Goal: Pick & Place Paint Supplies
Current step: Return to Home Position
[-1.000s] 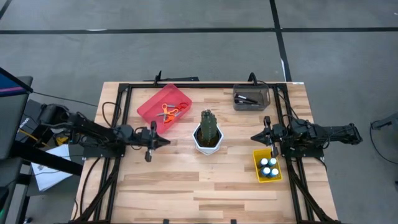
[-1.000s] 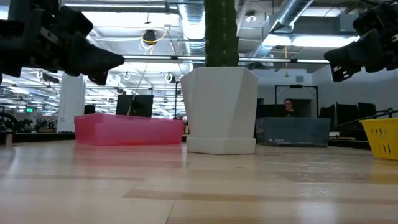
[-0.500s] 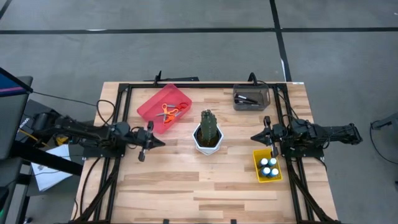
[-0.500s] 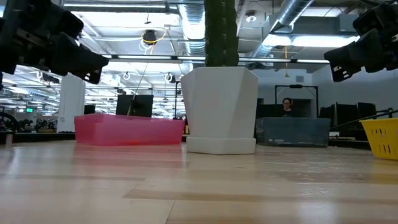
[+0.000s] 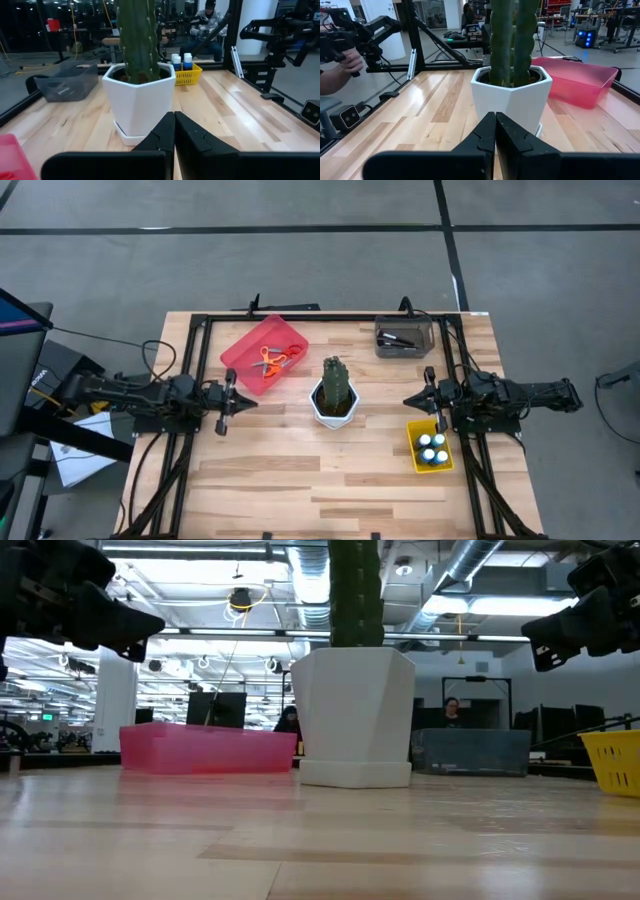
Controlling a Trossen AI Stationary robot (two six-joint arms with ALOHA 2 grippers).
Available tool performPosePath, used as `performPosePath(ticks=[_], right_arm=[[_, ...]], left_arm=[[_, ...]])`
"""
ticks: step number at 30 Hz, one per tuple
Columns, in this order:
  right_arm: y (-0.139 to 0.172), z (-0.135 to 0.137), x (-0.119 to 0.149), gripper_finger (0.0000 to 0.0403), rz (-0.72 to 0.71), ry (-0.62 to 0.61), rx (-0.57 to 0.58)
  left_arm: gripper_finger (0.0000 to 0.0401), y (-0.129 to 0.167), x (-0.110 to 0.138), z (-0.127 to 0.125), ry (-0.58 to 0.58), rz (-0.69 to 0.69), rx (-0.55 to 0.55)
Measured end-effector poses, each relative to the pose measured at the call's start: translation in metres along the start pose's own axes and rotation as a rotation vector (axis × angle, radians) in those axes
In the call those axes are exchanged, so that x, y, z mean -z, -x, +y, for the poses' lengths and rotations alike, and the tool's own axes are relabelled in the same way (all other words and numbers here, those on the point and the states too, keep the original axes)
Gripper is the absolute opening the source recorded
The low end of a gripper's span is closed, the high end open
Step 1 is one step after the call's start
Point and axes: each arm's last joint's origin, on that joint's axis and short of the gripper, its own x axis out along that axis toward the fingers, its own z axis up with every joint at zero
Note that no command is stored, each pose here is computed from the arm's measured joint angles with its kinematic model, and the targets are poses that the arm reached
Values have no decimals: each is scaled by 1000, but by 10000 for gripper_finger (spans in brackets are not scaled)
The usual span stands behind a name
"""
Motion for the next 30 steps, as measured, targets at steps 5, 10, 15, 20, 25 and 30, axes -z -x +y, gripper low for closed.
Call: performPosePath(ticks=[5,10,15,20,25,30], right_arm=[[0,0,0,7,0,0,0],[0,0,0,7,0,0,0],[0,0,0,7,0,0,0],[0,0,0,7,0,0,0],[0,0,0,7,-1,0,0],[0,0,0,7,0,0,0]], left_arm=[[0,3,2,1,-19,18,-24],[0,4,1,1,-19,10,-41],[0,5,-1,1,-18,-12,-42],[0,10,-5,1,-21,-63,-28],[0,16,-3,0,-16,-67,3],[0,16,-3,0,-40,-57,23]])
